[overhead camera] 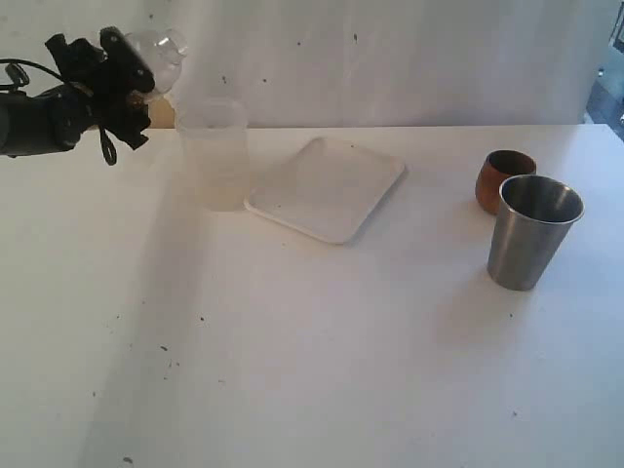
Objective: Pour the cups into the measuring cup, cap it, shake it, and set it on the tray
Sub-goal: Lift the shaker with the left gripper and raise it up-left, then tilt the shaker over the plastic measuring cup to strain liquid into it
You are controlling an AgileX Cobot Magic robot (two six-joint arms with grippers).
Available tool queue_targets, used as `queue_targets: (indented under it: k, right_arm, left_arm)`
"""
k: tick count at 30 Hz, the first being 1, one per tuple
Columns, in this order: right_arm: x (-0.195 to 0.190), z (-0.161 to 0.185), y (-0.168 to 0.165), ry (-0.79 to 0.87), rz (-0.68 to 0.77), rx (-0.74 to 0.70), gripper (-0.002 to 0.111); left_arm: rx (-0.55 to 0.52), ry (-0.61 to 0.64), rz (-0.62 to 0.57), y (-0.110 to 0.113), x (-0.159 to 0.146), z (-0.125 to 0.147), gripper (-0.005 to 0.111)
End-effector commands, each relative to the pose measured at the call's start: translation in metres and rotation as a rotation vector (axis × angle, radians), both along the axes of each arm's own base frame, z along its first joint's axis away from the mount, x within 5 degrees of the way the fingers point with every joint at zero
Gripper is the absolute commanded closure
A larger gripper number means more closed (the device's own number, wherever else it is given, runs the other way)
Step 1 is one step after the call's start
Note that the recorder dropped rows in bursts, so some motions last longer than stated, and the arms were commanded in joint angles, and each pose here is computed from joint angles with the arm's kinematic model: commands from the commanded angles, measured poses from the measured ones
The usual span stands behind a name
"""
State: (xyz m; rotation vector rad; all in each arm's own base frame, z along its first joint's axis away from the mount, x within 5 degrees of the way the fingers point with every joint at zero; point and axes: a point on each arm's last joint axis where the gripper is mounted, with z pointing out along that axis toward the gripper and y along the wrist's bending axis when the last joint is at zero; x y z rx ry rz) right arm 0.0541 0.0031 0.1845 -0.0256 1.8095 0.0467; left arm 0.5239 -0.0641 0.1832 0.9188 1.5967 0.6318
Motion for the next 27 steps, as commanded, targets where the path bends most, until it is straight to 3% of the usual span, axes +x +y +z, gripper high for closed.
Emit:
queue_targets:
  k: [1,5,9,15,27]
  right_arm:
    - [0.000,0.000,0.000,-0.012,-0.003,0.003,0.106]
    - [0.000,0.000,0.000,-0.012,-0.003,0.003,0.106]
    - [0.000,0.000,0.000,-0.012,-0.003,0.003,0.106]
    - [0.000,0.000,0.000,-0.012,-0.003,0.003,0.106]
    - [0.000,0.000,0.000,-0.012,-0.003,0.003,0.106]
  left_arm:
    - [0.083,-0.166,0.007,0.005,0.004,0.027,0.107]
    - [0.183,-0.193,0.003,0.011,0.005,0.029,0.107]
    - [0.198,-0.194,0.007,0.017,0.005,0.029,0.107]
    - [0.334,-0.215,-0.056,0.013,0.005,0.029,0.107]
    - [0.501,-0.247,-0.121,0.007,0.004,0.030,0.107]
